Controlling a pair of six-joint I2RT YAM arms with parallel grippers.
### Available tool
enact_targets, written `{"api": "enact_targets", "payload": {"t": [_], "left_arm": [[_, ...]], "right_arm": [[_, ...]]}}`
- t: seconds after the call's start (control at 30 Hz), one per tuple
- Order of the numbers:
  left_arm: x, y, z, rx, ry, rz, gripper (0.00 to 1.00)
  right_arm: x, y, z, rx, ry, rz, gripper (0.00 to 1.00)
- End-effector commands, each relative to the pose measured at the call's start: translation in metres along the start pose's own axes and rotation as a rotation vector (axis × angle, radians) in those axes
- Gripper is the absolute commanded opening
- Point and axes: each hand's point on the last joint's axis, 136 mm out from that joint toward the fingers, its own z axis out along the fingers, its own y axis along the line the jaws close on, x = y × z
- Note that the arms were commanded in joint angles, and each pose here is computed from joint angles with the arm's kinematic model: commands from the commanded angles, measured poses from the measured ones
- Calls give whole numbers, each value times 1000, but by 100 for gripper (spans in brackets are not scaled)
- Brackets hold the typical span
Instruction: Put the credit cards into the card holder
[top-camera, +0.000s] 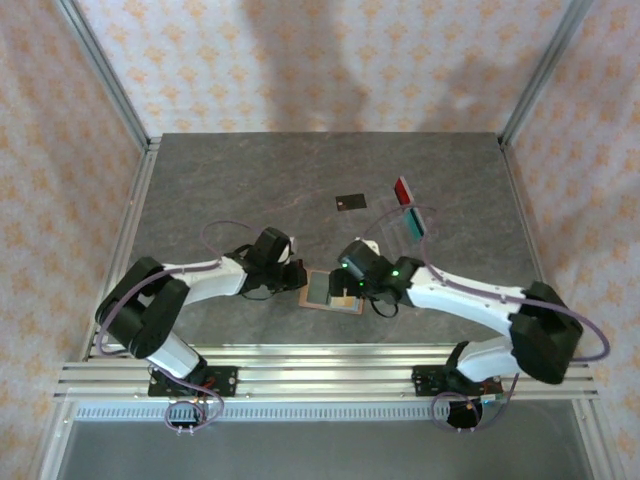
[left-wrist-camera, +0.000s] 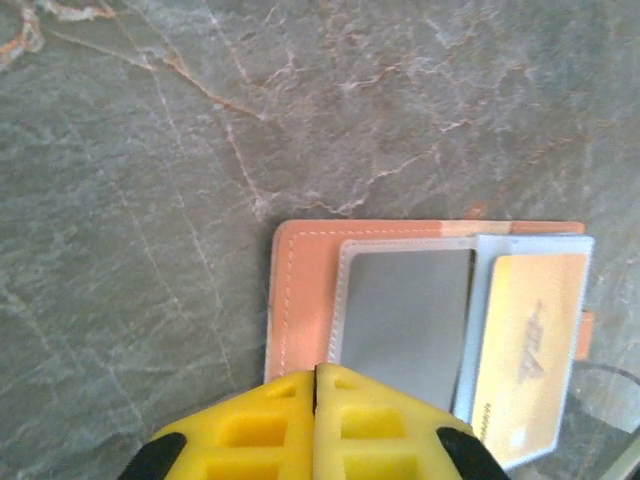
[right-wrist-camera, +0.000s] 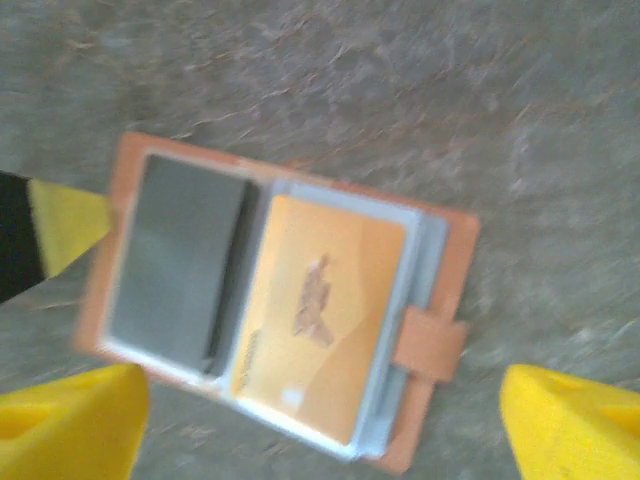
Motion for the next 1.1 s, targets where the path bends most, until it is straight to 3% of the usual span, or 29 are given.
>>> {"api": "enact_targets", "payload": {"t": [0.0, 0.17, 0.47, 1.07], "left_arm": [[3, 1, -13, -7, -13, -11, 15], [0, -1, -28, 0, -57, -1, 24], [8, 20, -28, -83, -53, 25, 25], [18, 26, -17, -95, -19, 20, 26]], "right_arm": [[34, 2, 6, -127, 161, 80, 82], [41, 5, 9, -203, 192, 111, 68], [45, 7, 31, -247, 212, 155, 55], [39, 12, 41, -340, 212, 234, 55]]}}
